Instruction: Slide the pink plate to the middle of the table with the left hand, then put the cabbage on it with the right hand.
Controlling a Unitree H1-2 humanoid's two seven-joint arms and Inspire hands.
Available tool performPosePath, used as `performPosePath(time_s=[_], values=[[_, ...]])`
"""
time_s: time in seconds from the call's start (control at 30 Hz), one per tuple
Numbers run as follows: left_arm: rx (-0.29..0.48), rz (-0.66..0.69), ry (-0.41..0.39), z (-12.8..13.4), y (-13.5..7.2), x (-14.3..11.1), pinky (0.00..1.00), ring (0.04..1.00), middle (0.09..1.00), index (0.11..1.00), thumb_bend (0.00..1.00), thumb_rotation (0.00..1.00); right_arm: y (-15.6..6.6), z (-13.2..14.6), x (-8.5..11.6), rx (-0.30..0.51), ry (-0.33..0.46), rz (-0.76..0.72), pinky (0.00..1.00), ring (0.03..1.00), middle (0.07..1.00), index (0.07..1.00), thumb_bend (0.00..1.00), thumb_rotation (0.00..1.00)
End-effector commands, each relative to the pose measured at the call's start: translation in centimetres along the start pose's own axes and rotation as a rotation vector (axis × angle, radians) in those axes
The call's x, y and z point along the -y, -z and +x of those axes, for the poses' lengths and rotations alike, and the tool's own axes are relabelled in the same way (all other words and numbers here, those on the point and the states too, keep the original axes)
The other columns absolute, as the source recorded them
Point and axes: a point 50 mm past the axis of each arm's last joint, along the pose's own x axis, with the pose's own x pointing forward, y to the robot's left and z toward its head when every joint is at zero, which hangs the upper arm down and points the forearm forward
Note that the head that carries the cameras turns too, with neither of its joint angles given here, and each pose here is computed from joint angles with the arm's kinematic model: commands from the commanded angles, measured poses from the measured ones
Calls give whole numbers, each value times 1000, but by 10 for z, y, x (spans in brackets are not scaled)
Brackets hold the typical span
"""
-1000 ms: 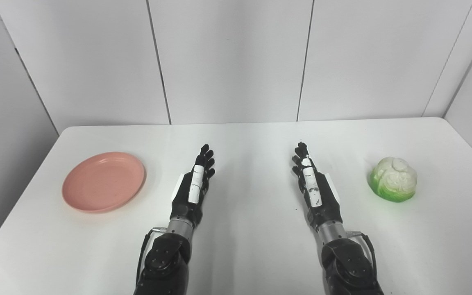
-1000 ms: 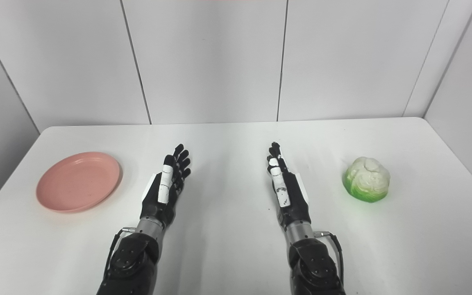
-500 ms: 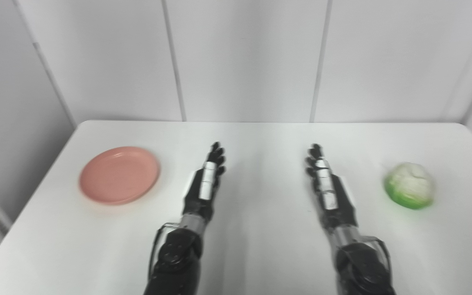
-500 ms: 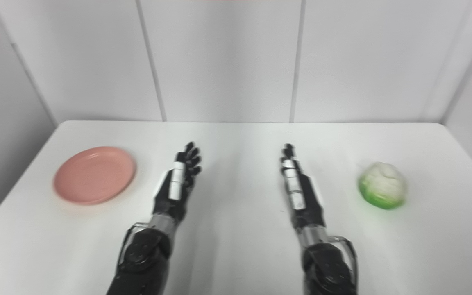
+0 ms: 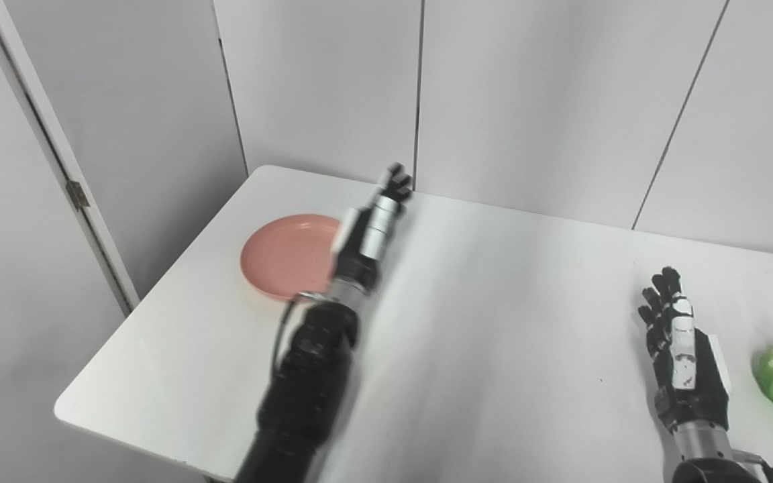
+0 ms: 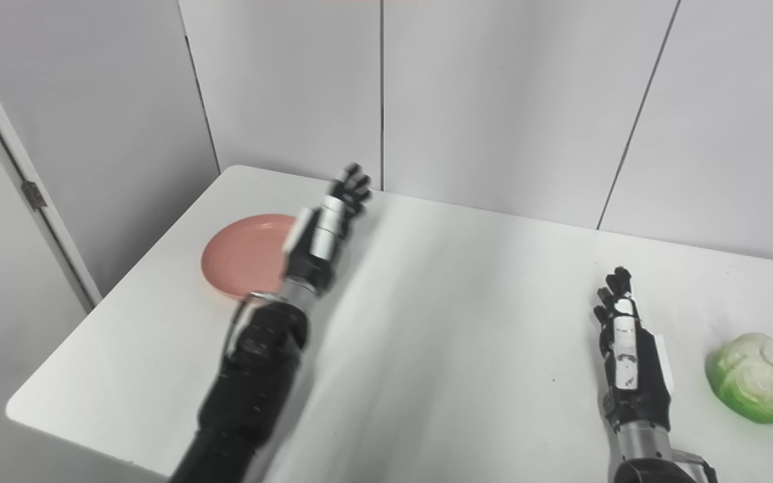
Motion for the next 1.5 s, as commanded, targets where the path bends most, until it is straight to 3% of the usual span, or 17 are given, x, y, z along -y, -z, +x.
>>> performPosePath(time_s=[0.0, 0.2, 0.4, 0.53, 0.77, 1.03, 1.2, 1.47], values=[[102, 15, -38, 19, -27, -12, 868, 813, 801, 800, 862, 1000, 3, -2, 5, 38, 3, 1, 1000, 1000, 1000, 1000, 680, 1000], [105, 106, -157, 29, -39, -63, 774, 724, 718, 717, 829, 1000, 4, -1, 7, 37, -3, 7, 1000, 1000, 1000, 1000, 693, 1000], [110, 139, -271, 34, -41, -106, 720, 693, 689, 693, 821, 1000, 5, -1, 6, 36, -2, 13, 1000, 1000, 1000, 1000, 693, 1000], [105, 177, -338, 35, -37, -129, 688, 686, 680, 679, 810, 1000, 5, -1, 4, 34, -3, 10, 1000, 1000, 1000, 1000, 692, 1000], [66, 212, -383, 33, -21, -157, 698, 700, 698, 691, 813, 1000, 3, -2, 3, 33, 2, 13, 1000, 1000, 1000, 1000, 687, 1000], [17, 192, -388, 30, 3, -158, 690, 694, 698, 695, 821, 1000, 3, -2, 4, 36, 1, 10, 1000, 1000, 1000, 1000, 687, 1000], [-54, 211, -325, 29, 26, -146, 775, 732, 718, 713, 785, 1000, 2, -3, 4, 40, 5, 16, 1000, 1000, 1000, 1000, 683, 1000], [-132, 173, -224, 26, 51, -124, 860, 793, 757, 753, 812, 1000, 1, -3, 3, 32, 9, 8, 1000, 1000, 1000, 1000, 678, 1000]])
